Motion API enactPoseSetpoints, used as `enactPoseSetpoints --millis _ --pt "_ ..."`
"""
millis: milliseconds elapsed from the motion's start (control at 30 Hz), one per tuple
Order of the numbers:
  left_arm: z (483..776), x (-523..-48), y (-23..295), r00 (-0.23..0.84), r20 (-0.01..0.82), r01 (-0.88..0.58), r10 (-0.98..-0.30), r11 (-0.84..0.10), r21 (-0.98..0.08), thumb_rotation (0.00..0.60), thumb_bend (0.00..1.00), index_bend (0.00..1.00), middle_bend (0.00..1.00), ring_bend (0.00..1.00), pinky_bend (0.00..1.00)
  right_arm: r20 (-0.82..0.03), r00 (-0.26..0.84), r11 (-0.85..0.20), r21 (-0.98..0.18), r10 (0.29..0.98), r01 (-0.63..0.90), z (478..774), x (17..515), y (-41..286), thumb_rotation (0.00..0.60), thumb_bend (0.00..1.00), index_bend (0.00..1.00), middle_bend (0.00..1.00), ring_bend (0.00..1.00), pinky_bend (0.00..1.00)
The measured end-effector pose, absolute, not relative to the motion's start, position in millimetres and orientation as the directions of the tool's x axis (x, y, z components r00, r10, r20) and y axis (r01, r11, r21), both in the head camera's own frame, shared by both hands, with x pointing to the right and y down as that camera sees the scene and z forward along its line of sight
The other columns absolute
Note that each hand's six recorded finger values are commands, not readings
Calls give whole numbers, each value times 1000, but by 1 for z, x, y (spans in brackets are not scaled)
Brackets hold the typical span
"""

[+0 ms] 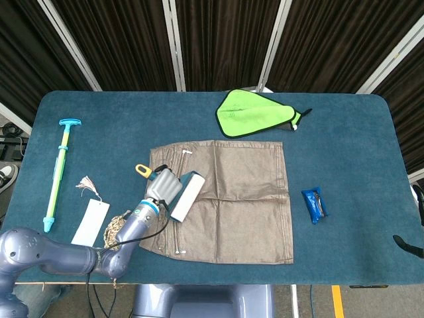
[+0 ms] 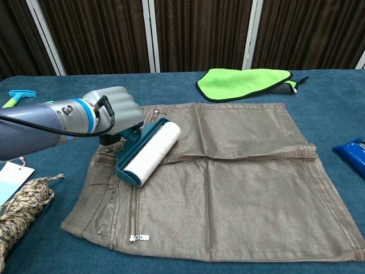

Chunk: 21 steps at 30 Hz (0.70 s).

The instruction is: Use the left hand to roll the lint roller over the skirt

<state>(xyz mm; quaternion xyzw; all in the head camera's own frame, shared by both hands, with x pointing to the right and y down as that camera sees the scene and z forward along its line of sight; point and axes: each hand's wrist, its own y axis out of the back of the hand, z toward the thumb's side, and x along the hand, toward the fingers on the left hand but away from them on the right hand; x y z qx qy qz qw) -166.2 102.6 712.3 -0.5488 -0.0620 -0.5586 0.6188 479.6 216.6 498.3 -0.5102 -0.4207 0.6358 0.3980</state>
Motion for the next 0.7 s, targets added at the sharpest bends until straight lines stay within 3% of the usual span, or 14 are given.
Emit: enactPoseSetpoints --millis 267,700 --pt "718 -169 105 376 697 757 -611 -232 -611 600 929 730 546 425 498 -315 -165 -330 -941 935 -76 500 480 216 600 0 0 0 0 0" --pt "712 -105 135 494 671 719 -553 -174 -672 600 928 728 545 424 498 -306 -172 -322 -944 936 -71 497 485 215 600 0 0 0 0 0"
